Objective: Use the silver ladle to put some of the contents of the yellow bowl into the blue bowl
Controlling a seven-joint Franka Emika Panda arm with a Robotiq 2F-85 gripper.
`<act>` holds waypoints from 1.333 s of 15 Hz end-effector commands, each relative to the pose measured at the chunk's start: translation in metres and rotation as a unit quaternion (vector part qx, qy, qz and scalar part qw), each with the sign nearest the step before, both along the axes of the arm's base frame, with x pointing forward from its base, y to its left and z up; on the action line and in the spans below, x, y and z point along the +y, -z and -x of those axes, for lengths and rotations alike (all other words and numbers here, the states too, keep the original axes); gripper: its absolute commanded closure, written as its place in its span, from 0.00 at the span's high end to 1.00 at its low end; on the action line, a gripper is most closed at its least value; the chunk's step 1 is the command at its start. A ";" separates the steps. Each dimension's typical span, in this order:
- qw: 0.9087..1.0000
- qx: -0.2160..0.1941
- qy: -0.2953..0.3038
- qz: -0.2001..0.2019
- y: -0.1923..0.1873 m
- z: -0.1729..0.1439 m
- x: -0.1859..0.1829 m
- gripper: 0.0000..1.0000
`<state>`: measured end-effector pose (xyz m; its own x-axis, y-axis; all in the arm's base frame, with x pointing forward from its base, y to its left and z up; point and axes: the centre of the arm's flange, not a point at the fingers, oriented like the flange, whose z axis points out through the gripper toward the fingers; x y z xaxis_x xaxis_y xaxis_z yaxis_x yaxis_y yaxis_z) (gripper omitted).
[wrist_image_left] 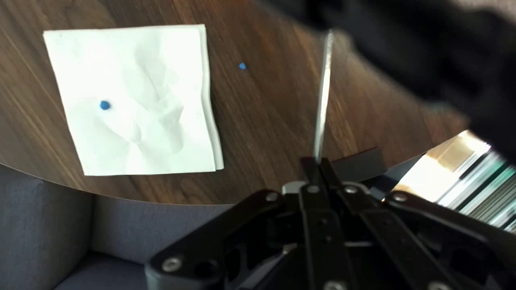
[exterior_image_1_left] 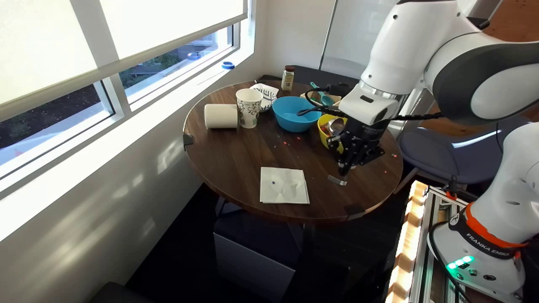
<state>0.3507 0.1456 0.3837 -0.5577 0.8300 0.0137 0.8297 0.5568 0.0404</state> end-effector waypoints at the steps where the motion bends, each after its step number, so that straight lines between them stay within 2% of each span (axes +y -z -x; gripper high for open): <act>1: 0.999 0.024 -0.014 -0.027 0.000 0.014 -0.007 0.01; 8: 0.996 0.039 -0.019 -0.075 -0.018 0.014 -0.021 0.01; 14: 0.994 0.037 -0.003 -0.099 -0.042 0.007 -0.041 0.01; 20: 0.990 0.051 0.013 -0.133 -0.066 -0.005 -0.060 0.01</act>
